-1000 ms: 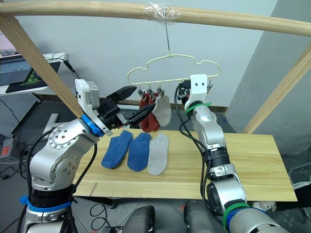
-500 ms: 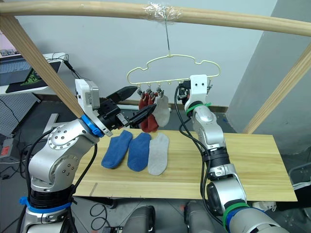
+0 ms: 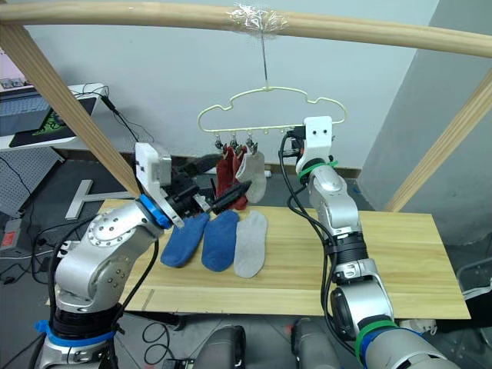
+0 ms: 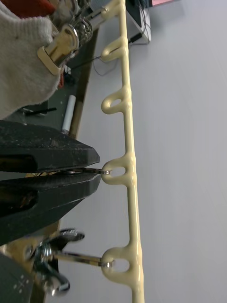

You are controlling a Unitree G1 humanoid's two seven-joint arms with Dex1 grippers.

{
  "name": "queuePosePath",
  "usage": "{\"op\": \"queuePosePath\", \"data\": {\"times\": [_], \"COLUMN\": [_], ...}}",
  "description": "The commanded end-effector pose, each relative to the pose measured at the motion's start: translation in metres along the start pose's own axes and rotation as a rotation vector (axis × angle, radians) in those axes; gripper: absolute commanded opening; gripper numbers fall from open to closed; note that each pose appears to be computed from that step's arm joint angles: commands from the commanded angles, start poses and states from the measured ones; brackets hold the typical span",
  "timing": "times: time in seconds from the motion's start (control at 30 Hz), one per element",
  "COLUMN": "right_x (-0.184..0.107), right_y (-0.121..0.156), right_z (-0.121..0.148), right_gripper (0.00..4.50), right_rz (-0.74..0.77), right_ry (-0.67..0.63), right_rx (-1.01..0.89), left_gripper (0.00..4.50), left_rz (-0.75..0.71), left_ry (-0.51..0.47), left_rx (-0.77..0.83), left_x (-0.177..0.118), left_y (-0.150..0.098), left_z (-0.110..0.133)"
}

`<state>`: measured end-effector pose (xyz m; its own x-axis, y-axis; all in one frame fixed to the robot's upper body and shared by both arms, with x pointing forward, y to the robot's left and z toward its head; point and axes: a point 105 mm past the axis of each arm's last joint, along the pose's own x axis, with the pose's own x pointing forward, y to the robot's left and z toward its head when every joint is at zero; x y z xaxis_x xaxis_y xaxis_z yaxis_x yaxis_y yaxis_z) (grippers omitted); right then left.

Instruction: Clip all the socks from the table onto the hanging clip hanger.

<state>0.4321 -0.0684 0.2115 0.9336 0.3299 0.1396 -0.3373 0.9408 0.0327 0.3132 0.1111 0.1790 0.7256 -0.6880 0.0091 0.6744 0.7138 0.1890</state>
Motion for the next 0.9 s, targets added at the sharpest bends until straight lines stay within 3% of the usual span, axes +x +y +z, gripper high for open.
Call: {"op": "queuePosePath", "data": {"times": [0.03, 0.17, 0.3, 0.53, 0.8, 0.9], "right_x": [-0.007, -0.015, -0.020, -0.027, -0.030, -0.031], "right_y": [0.003, 0.002, -0.001, -0.006, -0.010, -0.011], "right_z": [0.015, 0.014, 0.013, 0.012, 0.013, 0.013], "right_gripper": [0.02, 0.02, 0.02, 0.02, 0.02, 0.00], "right_rz": [0.060, 0.072, 0.059, 0.040, 0.019, 0.014], "right_ry": [-0.024, -0.007, 0.006, 0.030, 0.038, 0.040], "right_rx": [-0.011, -0.019, -0.016, -0.028, -0.027, -0.022], "left_gripper": [4.50, 4.50, 4.50, 4.50, 4.50, 3.94], "left_rz": [0.062, 0.148, 0.192, 0.173, 0.116, 0.096], "left_ry": [0.170, 0.215, 0.210, 0.330, 0.498, 0.500], "left_rx": [-0.038, -0.012, -0.026, -0.013, -0.042, -0.073], "left_x": [0.004, 0.020, 0.039, 0.070, 0.062, 0.060], "left_y": [-0.004, -0.004, -0.001, -0.003, -0.013, -0.018], "left_z": [-0.068, -0.110, -0.124, -0.156, -0.189, -0.190]}}
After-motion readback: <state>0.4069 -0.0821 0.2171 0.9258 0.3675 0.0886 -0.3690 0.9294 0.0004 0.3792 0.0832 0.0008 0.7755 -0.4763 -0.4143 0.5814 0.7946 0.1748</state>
